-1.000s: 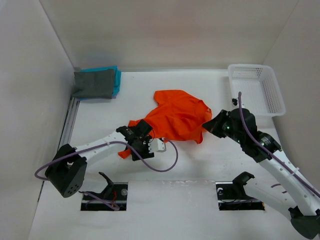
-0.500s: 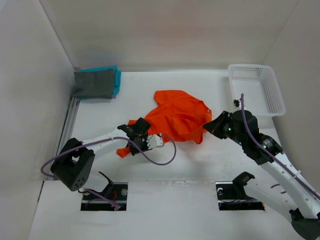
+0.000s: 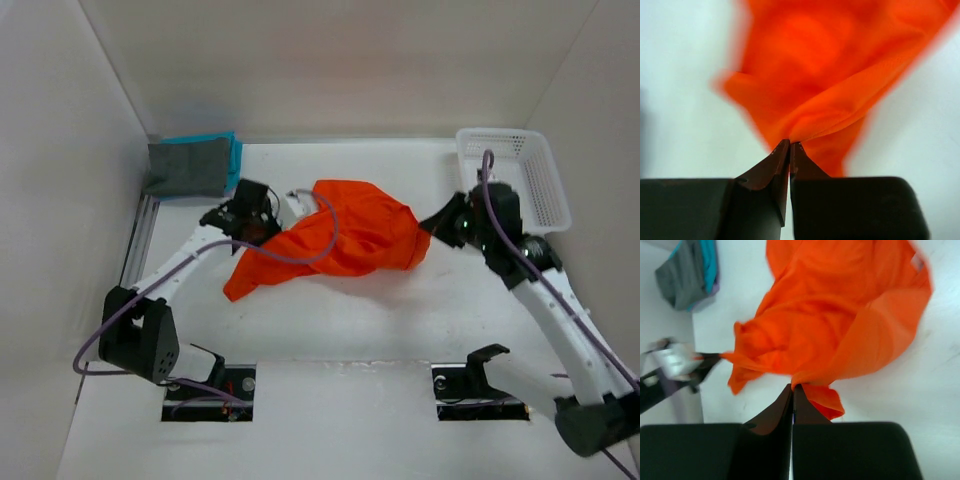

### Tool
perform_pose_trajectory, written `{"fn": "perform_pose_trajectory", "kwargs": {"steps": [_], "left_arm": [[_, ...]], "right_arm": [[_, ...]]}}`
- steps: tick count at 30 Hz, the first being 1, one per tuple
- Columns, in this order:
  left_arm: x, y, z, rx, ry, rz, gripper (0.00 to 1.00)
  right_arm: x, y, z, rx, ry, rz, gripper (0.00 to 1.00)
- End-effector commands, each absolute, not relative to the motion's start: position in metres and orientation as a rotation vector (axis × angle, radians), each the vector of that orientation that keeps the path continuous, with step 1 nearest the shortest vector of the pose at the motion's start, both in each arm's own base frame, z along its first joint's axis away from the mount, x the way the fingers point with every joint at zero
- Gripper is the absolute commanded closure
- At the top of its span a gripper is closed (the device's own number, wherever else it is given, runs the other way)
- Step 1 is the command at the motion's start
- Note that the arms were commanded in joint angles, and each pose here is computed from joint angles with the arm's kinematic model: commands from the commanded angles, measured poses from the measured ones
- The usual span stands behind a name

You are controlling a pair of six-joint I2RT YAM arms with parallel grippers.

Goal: Fold and stack the t-shirts
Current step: Grap the side of the flattened tshirt closest away from the robot with both arms

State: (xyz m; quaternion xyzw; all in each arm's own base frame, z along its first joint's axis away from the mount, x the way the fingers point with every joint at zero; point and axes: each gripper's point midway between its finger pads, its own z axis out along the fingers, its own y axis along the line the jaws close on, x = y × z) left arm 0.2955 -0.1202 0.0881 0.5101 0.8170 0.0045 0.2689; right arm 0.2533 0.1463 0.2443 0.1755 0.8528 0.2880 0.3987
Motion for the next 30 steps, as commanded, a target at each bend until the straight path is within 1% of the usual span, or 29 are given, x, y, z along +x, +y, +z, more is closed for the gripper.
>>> {"fn": "perform_pose_trajectory", "kwargs": {"steps": [1,3,5,7,8,11,13,16,18,21,25,28,30], "left_arm": [[0.395,-0.124,0.219,1.031,1.901,0.121,1.0],[0.431,-0.119,0.281,0.904,1.801,0.155,1.0],[0.454,-0.109,0.347,0.789,1.697,0.178,1.0],[0.465,-0.096,0.401,0.705,1.606,0.21,1.0],[0.466,-0.091,0.418,0.681,1.576,0.221,1.0],[0.458,-0.069,0.459,0.631,1.493,0.275,1.0],[0.444,-0.058,0.465,0.625,1.472,0.304,1.0],[0.415,-0.05,0.436,0.691,1.507,0.329,0.99],[0.391,-0.047,0.397,0.773,1.564,0.355,0.99],[0.345,-0.041,0.315,0.919,1.729,0.347,0.98],[0.268,-0.041,0.191,1.127,2.004,0.229,0.98],[0.218,-0.039,0.123,1.231,2.161,0.155,0.98],[0.196,-0.035,0.095,1.266,2.232,0.13,0.98]], "right_arm": [[0.31,0.128,0.318,0.339,2.003,0.699,1.0],[0.342,0.109,0.375,0.32,1.912,0.653,1.0],[0.359,0.09,0.432,0.311,1.825,0.6,1.0],[0.359,0.084,0.481,0.283,1.743,0.583,1.0],[0.353,0.083,0.5,0.263,1.706,0.585,1.0],[0.333,0.08,0.52,0.243,1.648,0.583,1.0],[0.314,0.079,0.508,0.248,1.646,0.589,1.0],[0.282,0.077,0.468,0.289,1.661,0.604,1.0],[0.255,0.073,0.414,0.366,1.716,0.617,1.0],[0.22,0.082,0.329,0.465,1.839,0.686,1.0],[0.171,0.107,0.215,0.605,2.052,0.821,1.0],[0.14,0.122,0.159,0.672,2.193,0.881,1.0],[0.124,0.129,0.14,0.677,2.275,0.881,1.0]]}}
